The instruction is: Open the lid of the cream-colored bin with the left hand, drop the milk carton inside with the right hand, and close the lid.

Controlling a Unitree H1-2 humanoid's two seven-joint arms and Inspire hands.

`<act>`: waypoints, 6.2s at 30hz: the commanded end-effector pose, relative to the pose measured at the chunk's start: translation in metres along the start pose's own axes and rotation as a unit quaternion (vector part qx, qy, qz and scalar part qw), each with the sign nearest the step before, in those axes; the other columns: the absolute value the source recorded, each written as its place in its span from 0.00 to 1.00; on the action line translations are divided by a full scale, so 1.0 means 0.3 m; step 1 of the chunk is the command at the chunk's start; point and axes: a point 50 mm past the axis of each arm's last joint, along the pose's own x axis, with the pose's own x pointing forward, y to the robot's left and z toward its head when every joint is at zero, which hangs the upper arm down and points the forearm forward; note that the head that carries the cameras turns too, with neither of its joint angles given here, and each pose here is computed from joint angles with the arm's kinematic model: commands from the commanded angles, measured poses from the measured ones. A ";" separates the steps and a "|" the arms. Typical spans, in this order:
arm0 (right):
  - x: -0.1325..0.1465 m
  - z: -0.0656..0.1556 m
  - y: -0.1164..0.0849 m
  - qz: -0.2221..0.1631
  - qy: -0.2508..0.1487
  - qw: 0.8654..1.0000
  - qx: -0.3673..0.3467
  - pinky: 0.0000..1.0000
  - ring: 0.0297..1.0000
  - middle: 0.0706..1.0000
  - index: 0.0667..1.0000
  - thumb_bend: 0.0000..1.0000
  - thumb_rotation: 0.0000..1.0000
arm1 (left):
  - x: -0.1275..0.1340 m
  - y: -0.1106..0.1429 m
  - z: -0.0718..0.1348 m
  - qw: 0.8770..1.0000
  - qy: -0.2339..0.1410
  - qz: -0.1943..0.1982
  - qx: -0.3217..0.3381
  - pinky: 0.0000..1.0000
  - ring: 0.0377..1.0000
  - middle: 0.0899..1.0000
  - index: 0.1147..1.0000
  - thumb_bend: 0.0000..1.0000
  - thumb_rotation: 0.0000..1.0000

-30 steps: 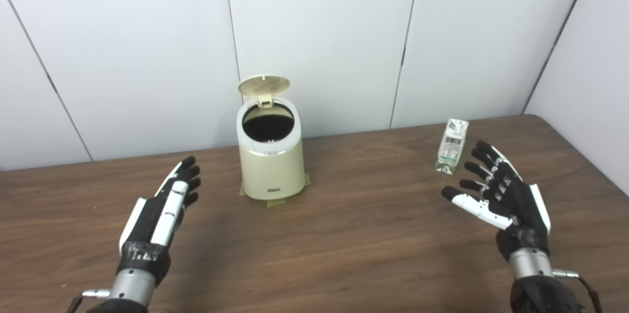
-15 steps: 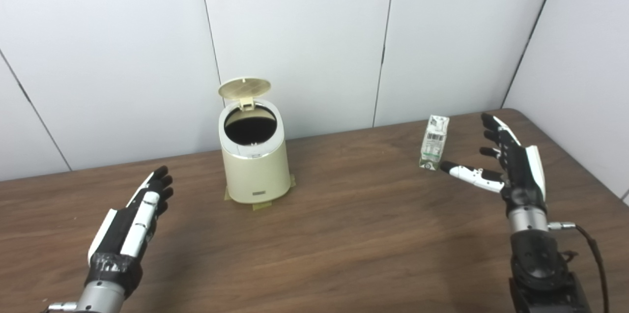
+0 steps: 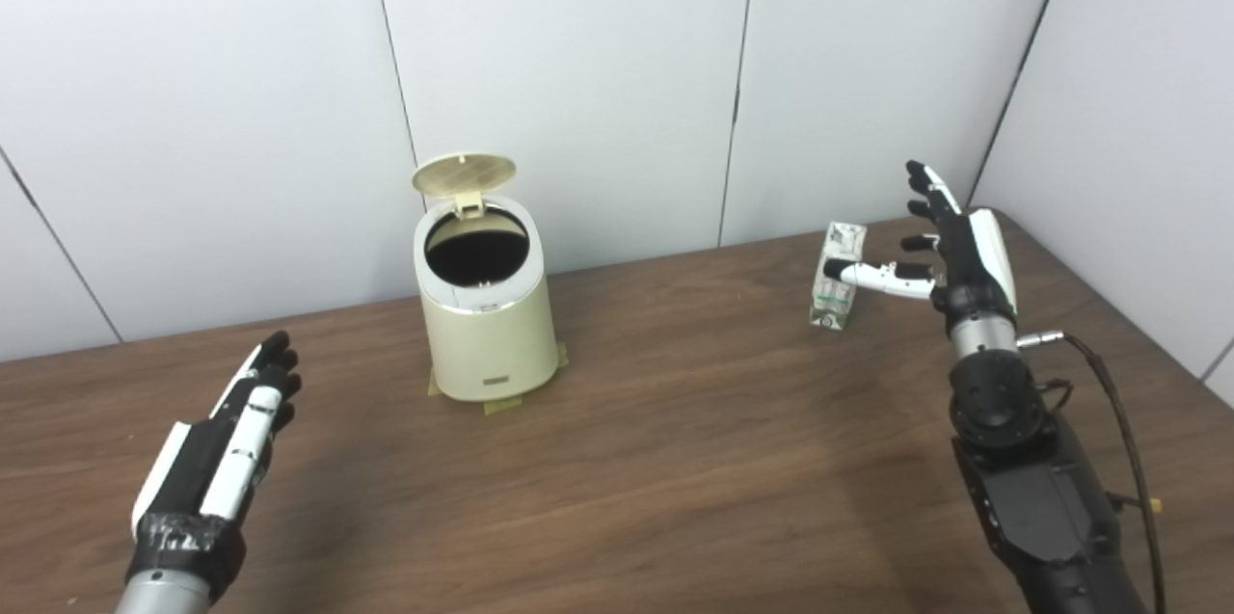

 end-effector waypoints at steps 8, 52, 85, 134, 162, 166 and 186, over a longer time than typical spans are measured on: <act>0.158 0.165 -0.077 -0.045 -0.097 0.991 -0.079 0.89 0.92 0.90 0.86 1.00 0.22 | 0.004 0.018 0.070 0.998 -0.035 0.014 0.041 1.00 1.00 0.98 0.96 0.35 0.78; 0.209 0.135 -0.046 0.115 -0.113 0.925 -0.345 0.82 0.88 0.81 0.80 1.00 0.26 | -0.011 0.033 0.073 0.998 -0.041 0.046 0.023 1.00 1.00 0.94 0.88 0.36 0.68; 0.220 0.082 0.010 0.108 -0.149 0.925 -0.333 0.55 0.60 0.64 0.67 0.79 0.07 | -0.015 0.028 0.081 0.998 -0.046 0.041 0.019 1.00 0.98 0.92 0.86 0.37 0.62; -0.082 0.713 0.268 -0.057 -0.418 0.903 -0.086 0.29 0.37 0.47 0.52 0.49 0.00 | -0.045 -0.079 0.018 0.998 -0.038 0.048 0.030 0.89 0.89 0.86 0.86 0.43 0.50; -0.088 0.912 0.593 0.015 -0.423 0.906 -0.015 0.29 0.38 0.48 0.53 0.49 0.00 | -0.062 -0.123 0.016 0.995 -0.037 0.072 0.056 0.92 0.90 0.86 0.83 0.50 0.34; -0.093 0.888 0.589 0.019 -0.423 0.906 -0.018 0.29 0.37 0.47 0.53 0.49 0.00 | -0.060 -0.121 0.015 0.995 -0.037 0.072 0.056 0.91 0.90 0.86 0.83 0.50 0.36; -0.118 0.881 0.457 -0.020 -0.431 0.902 -0.012 0.30 0.36 0.47 0.54 0.49 0.00 | -0.047 -0.115 0.004 0.996 -0.036 0.064 0.059 0.91 0.90 0.86 0.83 0.52 0.38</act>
